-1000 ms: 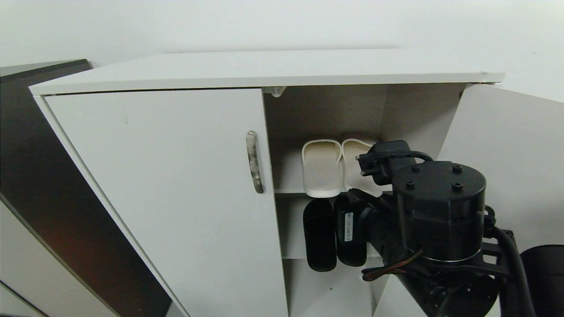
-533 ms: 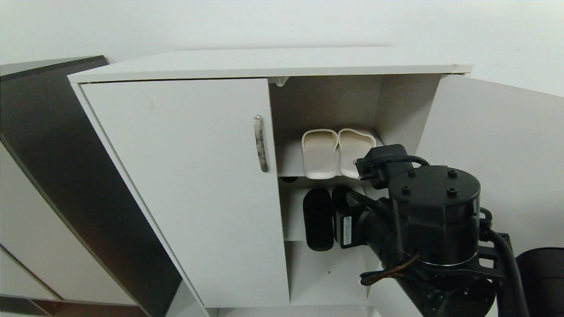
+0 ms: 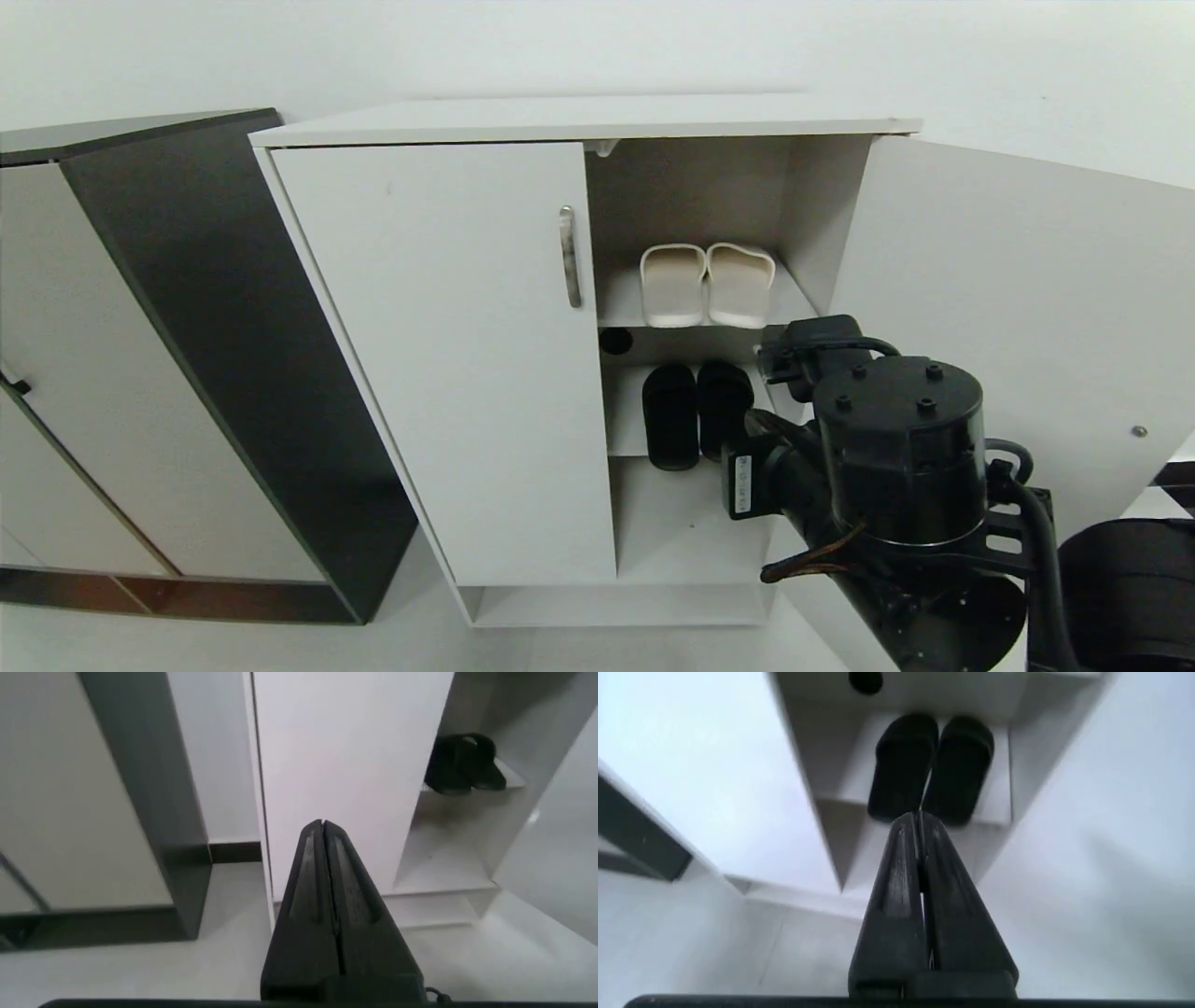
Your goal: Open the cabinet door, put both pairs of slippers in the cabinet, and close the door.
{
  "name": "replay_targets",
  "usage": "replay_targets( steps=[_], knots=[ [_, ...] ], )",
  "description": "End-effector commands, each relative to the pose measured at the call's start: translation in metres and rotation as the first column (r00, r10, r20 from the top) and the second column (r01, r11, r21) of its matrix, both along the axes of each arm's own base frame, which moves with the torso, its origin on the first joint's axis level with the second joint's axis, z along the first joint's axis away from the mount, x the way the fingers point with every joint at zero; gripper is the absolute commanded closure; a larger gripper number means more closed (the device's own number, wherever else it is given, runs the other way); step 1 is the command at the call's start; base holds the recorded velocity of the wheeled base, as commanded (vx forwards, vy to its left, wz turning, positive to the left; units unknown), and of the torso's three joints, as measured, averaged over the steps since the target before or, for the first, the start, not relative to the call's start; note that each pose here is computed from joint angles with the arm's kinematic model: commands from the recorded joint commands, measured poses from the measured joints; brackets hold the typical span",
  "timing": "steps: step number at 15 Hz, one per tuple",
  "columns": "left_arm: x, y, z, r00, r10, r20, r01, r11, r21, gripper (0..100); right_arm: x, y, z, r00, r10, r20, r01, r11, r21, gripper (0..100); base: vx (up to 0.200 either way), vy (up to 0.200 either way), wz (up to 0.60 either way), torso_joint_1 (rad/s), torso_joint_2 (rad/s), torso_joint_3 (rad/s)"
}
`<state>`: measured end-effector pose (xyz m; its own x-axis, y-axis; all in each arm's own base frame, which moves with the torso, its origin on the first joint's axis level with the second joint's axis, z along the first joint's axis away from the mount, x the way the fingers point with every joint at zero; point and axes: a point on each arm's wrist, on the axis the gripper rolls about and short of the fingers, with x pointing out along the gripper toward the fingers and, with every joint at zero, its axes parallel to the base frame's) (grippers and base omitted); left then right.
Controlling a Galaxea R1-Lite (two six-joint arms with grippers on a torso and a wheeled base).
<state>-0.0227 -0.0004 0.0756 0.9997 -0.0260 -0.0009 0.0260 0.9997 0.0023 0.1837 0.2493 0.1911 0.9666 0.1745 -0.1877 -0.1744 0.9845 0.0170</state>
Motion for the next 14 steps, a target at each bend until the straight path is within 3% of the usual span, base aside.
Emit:
replay_targets(
  steps=[1,6,14],
  knots=[
    [0.0,0.0,0.0,1.0,0.0,0.001,0.0,1.0,-0.001,100,0.002,0.0,-0.003,1.0,-0.004,-0.005,0.004,1.0,-0.007,100,-0.2,0.0,0.0,-0.002,0.0,0.002],
    [0.0,0.0,0.0,1.0,0.001,0.001,-0.001,1.0,0.001,100,0.007,-0.007,-0.007,1.0,-0.015,-0.017,0.015,1.0,-0.016,100,-0.2,0.0,0.0,0.002,0.0,0.002],
    [0.0,0.0,0.0,1.0,0.004,0.001,-0.004,1.0,-0.002,100,0.01,-0.011,-0.01,1.0,-0.022,-0.014,0.022,0.999,-0.033,100,0.0,0.0,0.0,0.0,0.0,0.0]
  ],
)
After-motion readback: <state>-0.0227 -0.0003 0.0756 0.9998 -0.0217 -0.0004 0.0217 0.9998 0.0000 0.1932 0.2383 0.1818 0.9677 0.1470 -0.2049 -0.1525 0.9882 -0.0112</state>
